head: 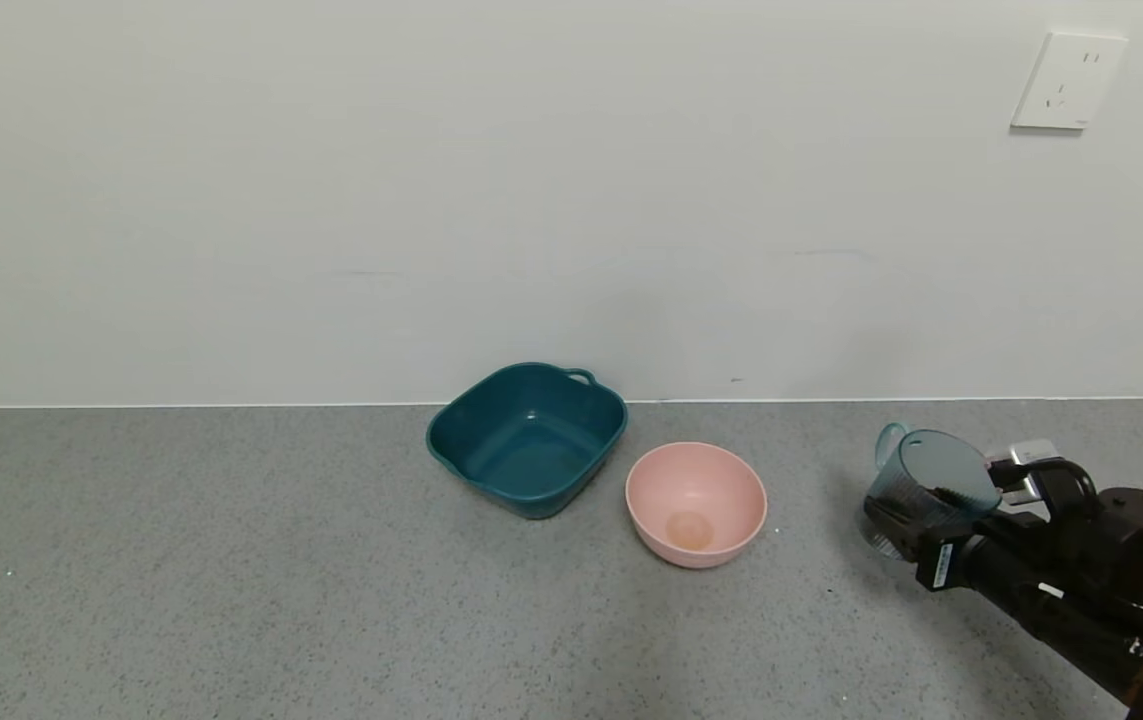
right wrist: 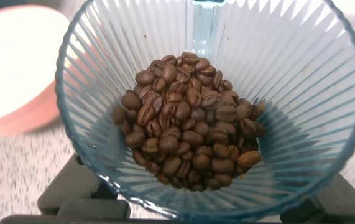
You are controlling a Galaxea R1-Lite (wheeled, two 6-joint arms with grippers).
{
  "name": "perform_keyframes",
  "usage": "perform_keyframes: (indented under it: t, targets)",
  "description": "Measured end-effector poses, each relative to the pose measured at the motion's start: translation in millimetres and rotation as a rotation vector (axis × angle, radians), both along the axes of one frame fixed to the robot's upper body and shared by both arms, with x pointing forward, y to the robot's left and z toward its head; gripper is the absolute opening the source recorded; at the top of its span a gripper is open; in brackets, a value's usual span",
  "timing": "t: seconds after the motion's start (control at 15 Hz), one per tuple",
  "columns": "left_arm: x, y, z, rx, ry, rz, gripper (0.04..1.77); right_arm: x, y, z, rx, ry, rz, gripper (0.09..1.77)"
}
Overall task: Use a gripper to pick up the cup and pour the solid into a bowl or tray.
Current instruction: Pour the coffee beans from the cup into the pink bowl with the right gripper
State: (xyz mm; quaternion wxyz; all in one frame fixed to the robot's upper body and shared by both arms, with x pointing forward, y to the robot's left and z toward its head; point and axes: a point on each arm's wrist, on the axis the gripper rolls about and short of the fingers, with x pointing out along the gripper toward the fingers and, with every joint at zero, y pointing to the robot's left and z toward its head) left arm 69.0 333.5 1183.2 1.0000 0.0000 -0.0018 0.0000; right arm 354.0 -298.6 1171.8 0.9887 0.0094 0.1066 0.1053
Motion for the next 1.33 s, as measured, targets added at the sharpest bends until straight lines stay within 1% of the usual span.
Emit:
perform_keyframes:
  t: [0.13, 0.2, 0.4, 0.8, 1.0, 1.33]
  targets:
    - [0.0, 0.0, 0.0, 0.0, 0.0, 0.0, 1.75, 3.4, 0.1, 5.7, 0.0, -0.029, -0.004, 1.34]
    - [0.0, 0.0, 0.0, 0.0, 0.0, 0.0, 1.75, 4.7, 0.2, 7.6, -0.006, -0.026, -0.005, 1.34]
    - [0.0, 0.0, 0.0, 0.0, 0.0, 0.0, 1.75, 8.1, 0.7, 15.8, -0.019, 0.017, -0.004, 1.34]
    - [0.0, 0.0, 0.0, 0.0, 0.0, 0.0, 1.75, 25.5, 4.0, 61.1, -0.067, 0.031, 0.01, 1.34]
    - [0.0, 0.0, 0.0, 0.0, 0.0, 0.0, 1.75, 33.5, 8.8, 83.9, -0.082, 0.016, 0.024, 1.34]
    - [0.0, 0.0, 0.0, 0.0, 0.0, 0.0, 1.75, 42.9, 23.4, 101.9, -0.172, 0.035, 0.09, 1.34]
